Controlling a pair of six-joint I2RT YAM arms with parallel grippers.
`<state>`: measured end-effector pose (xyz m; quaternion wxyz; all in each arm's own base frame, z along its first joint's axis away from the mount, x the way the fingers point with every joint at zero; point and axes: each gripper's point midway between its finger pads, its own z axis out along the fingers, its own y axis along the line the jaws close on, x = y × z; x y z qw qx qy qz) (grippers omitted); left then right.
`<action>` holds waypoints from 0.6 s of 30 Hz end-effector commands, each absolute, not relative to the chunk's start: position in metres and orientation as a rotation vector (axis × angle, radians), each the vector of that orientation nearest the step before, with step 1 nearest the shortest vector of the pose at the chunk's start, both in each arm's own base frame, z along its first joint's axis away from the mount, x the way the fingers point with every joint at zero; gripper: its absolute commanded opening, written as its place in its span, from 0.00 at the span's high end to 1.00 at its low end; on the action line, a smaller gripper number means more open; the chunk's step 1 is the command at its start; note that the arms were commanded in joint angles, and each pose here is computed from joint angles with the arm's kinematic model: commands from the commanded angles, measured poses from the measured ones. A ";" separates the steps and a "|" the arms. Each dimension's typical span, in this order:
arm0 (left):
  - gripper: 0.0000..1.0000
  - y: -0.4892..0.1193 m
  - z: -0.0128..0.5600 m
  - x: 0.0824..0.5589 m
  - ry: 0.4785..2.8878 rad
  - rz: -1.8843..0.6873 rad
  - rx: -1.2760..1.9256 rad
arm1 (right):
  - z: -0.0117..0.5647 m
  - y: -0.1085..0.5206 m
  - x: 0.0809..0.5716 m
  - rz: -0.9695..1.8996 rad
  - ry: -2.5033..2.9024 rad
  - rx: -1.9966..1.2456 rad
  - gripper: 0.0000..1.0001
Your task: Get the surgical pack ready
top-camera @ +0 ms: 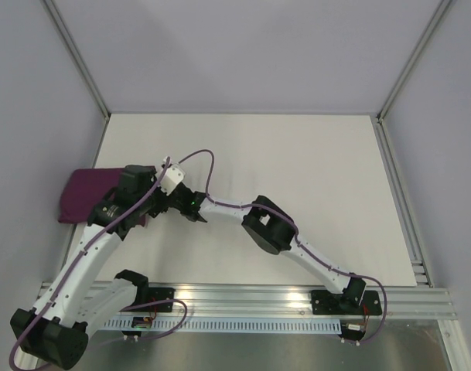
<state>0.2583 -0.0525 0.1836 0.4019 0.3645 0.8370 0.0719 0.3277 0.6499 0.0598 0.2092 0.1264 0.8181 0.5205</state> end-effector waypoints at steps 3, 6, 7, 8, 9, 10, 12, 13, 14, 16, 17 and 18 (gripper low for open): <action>0.40 -0.044 0.213 0.259 2.043 0.242 0.855 | 0.074 0.615 0.348 1.428 2.232 0.384 0.52; 0.38 -0.035 0.223 0.266 2.033 0.313 0.813 | 0.084 0.598 0.351 1.430 2.200 0.371 0.45; 0.38 -0.033 0.225 0.267 2.030 0.330 0.804 | 0.082 0.592 0.348 1.415 2.198 0.344 0.41; 0.37 -0.031 0.228 0.269 2.027 0.342 0.792 | 0.097 0.589 0.349 1.428 2.174 0.336 0.39; 0.37 -0.030 0.233 0.270 2.021 0.350 0.784 | 0.103 0.588 0.342 1.459 2.187 0.308 0.37; 0.37 -0.031 0.236 0.270 2.016 0.345 0.780 | 0.112 0.584 0.343 1.486 2.159 0.304 0.31; 0.36 -0.033 0.243 0.269 2.006 0.329 0.786 | 0.120 0.575 0.337 1.501 2.148 0.278 0.20; 0.36 -0.034 0.244 0.269 2.006 0.323 0.790 | 0.122 0.572 0.336 1.496 2.150 0.274 0.17; 0.36 -0.034 0.244 0.267 2.008 0.322 0.799 | 0.115 0.565 0.333 1.480 2.177 0.278 0.16; 0.36 -0.034 0.246 0.265 2.010 0.318 0.805 | 0.139 0.551 0.333 1.518 2.125 0.294 0.15; 0.36 -0.033 0.243 0.262 2.026 0.319 0.816 | 0.114 0.533 0.325 1.474 2.175 0.314 0.15; 0.36 -0.032 0.243 0.259 2.030 0.319 0.818 | 0.141 0.520 0.327 1.499 2.121 0.317 0.15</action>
